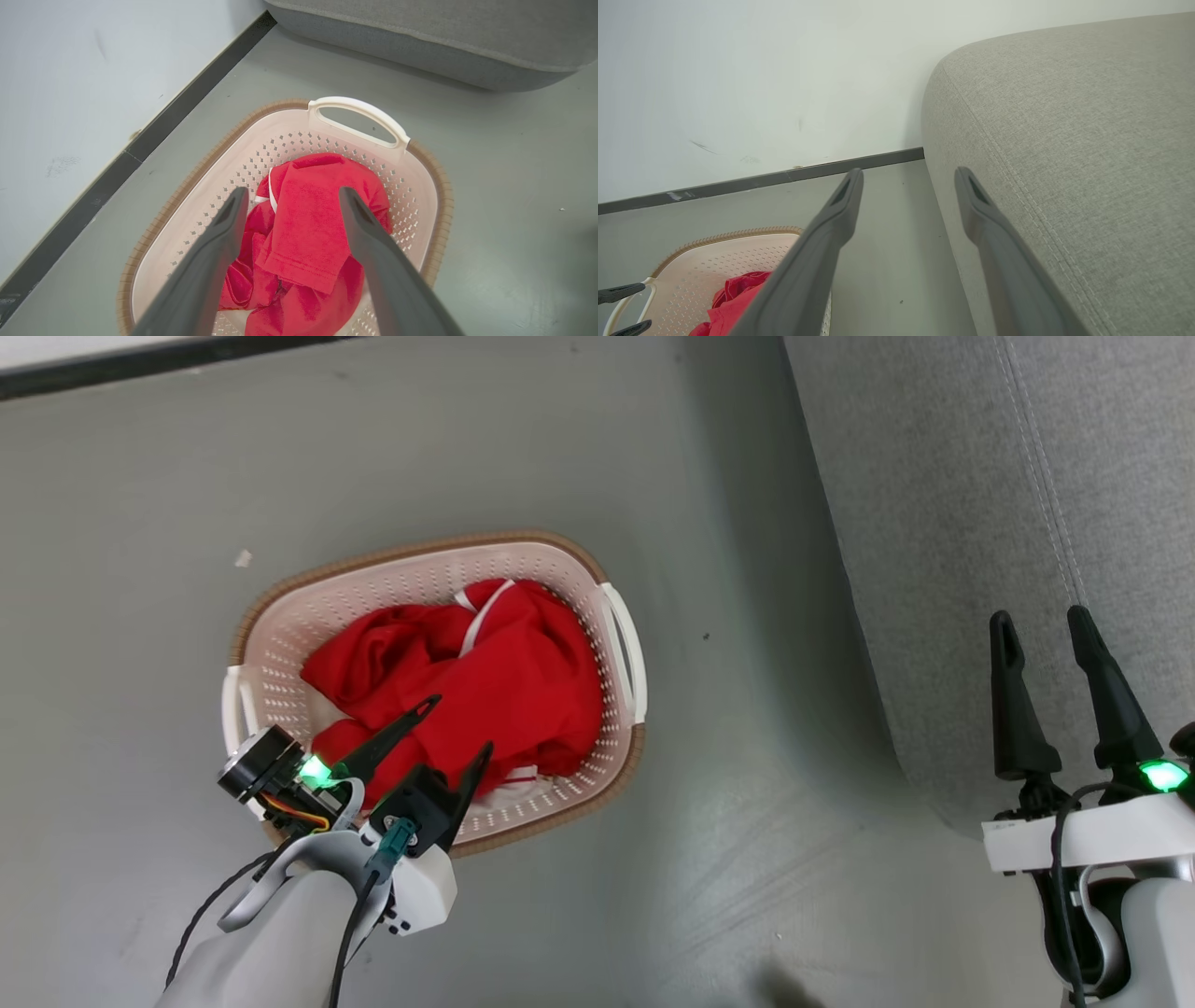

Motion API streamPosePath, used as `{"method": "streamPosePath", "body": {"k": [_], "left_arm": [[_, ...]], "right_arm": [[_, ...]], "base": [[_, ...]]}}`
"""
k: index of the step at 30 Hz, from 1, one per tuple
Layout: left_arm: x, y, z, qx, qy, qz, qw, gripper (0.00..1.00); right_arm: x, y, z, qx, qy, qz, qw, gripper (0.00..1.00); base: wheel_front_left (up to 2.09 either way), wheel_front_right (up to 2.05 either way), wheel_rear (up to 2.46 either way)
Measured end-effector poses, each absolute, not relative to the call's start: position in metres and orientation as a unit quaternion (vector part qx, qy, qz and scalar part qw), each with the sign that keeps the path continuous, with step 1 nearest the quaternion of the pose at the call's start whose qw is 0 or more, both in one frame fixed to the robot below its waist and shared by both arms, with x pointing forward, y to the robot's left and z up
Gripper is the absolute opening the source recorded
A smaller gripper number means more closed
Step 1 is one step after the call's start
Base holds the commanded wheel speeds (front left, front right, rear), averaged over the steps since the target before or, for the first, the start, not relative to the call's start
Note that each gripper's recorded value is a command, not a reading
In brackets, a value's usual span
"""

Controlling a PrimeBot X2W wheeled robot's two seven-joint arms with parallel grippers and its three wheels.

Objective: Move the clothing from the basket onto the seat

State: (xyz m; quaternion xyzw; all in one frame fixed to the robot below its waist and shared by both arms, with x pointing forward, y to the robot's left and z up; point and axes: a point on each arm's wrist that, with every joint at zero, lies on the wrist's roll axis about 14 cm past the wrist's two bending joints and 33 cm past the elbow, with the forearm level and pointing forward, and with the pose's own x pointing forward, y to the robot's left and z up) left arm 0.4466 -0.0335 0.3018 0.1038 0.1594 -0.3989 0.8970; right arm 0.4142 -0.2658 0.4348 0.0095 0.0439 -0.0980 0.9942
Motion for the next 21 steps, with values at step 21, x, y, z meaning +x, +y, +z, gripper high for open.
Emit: {"method": "streamPosePath", "body": {"k": [21], "left_arm": [[0.424,-0.082,0.234,0.110,0.198,-0.487,0.844,1.00]], "right_arm": [[0.421,-0.285,0.413,0.004,0.070,-0.124,0.990,1.00]], "base": [[0.00,0.00,0.00]]}}
